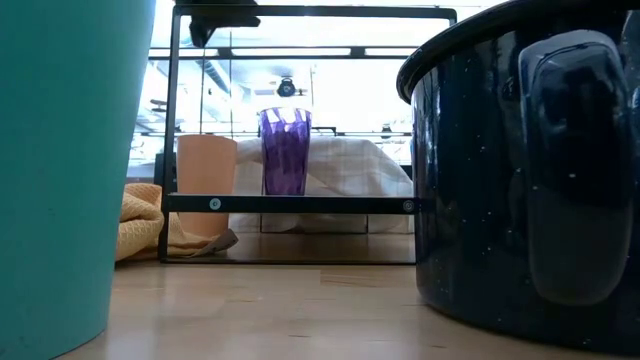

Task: Stack small to large cups/mugs on shelf
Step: Put the light blue cup on the shelf

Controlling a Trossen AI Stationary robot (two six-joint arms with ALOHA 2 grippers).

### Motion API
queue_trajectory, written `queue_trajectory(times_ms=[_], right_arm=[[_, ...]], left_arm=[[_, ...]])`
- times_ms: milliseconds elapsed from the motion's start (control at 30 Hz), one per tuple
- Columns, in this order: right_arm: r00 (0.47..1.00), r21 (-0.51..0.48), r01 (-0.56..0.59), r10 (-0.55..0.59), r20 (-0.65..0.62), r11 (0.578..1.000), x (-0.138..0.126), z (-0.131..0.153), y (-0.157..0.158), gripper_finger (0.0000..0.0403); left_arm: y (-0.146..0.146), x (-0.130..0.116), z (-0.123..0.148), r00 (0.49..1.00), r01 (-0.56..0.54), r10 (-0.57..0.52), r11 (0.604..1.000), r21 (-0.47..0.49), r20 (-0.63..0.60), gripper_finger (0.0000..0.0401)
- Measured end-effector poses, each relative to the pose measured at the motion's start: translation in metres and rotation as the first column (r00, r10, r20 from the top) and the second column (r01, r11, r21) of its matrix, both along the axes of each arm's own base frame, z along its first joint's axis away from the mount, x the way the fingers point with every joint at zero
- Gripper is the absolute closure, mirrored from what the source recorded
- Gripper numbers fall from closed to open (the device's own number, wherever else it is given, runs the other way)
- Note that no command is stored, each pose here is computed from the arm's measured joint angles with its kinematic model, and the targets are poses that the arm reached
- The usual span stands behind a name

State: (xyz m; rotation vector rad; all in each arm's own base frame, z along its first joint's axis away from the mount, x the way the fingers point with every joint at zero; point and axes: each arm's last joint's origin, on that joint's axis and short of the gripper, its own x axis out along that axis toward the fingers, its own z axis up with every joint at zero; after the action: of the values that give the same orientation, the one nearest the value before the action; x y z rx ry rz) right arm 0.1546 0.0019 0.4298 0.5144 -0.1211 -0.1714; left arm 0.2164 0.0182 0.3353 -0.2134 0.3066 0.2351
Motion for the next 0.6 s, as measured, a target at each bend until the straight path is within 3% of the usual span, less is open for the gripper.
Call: queue_trajectory(times_ms=[400, 600], right_arm=[[1.0, -0.008, 0.0, 0.0, -0.003, 1.0, 0.0, 0.0, 0.0, 0.0351], [1.0, -0.01, 0.001, -0.001, -0.006, 1.0, 0.0, 0.0, 0.0, 0.0351]], left_arm=[[-0.008, -0.009, 0.006, 0.999, 0.029, -0.028, 0.999, -0.037, 0.03, 0.0302], [-0.016, -0.01, 0.002, 0.972, 0.234, -0.236, 0.959, -0.158, 0.01, 0.0298]])
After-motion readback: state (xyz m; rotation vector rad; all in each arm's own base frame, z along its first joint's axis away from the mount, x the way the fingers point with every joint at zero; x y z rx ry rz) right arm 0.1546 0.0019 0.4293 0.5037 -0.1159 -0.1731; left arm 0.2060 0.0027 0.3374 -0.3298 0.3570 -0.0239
